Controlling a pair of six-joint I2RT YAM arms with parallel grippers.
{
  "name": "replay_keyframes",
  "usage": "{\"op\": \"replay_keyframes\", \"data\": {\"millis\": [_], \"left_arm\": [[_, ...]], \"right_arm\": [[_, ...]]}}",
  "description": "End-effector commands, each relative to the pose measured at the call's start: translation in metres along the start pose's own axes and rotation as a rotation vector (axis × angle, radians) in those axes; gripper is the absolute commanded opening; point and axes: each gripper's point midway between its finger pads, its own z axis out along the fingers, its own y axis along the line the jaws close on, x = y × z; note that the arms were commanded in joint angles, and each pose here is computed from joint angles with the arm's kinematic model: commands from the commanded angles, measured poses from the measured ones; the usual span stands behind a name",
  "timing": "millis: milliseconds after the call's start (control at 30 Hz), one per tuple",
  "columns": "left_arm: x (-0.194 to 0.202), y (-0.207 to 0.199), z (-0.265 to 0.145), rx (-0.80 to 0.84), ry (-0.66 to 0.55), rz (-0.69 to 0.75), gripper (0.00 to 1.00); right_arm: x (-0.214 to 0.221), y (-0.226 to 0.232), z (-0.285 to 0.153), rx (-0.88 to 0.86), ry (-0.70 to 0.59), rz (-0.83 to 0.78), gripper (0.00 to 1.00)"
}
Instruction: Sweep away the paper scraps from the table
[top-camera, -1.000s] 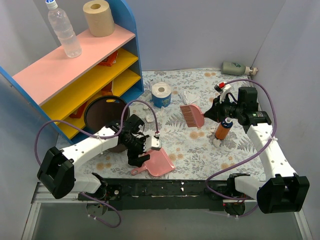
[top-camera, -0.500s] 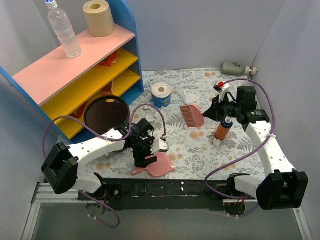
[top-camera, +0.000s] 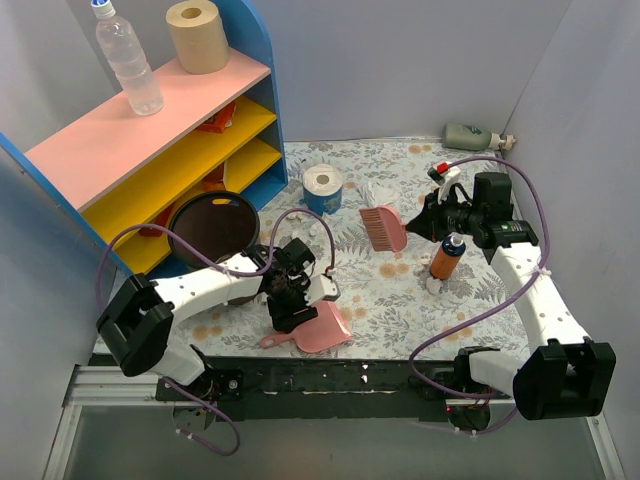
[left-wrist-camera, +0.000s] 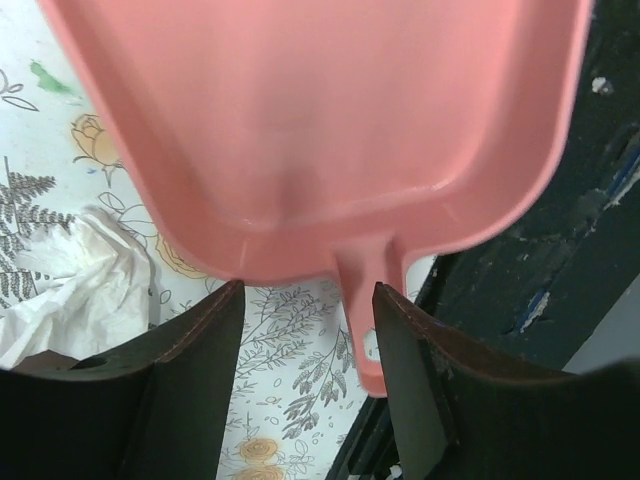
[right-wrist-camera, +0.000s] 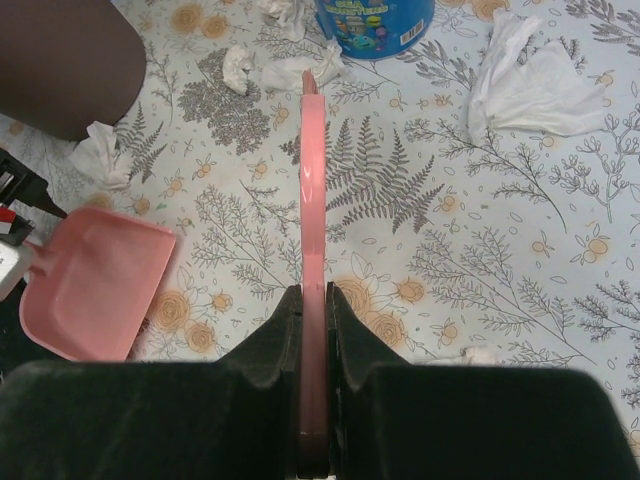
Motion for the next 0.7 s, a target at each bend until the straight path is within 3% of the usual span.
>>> {"op": "replay_keyframes", "data": {"millis": [0,267,433,667], "left_arm": [[-0.014,0.011,-0.005,-0.053,-0.009,-0.043,0.52],[-0.016,0.011,-0.006,-0.054,-0.009,-0.07,0.47],[-0.036,0.021,-0.014,-0.105,-0.074,-0.08,0.5],[-0.067,0.036,-0.023,-0.132,-0.127,-0.001,0.45]], "right_arm": [[-0.011,-0.003,0.0,0.015,-0.043,-0.033,0.01],[-0.007,-0.005,-0.001,0.027,-0.034,-0.033,0.01],[-0.005,-0.005,-0.001,0.029,-0.032,-0.032,0.01],[-0.006,-0.007,0.001,0.032,-0.031,-0.034,0.01]]}}
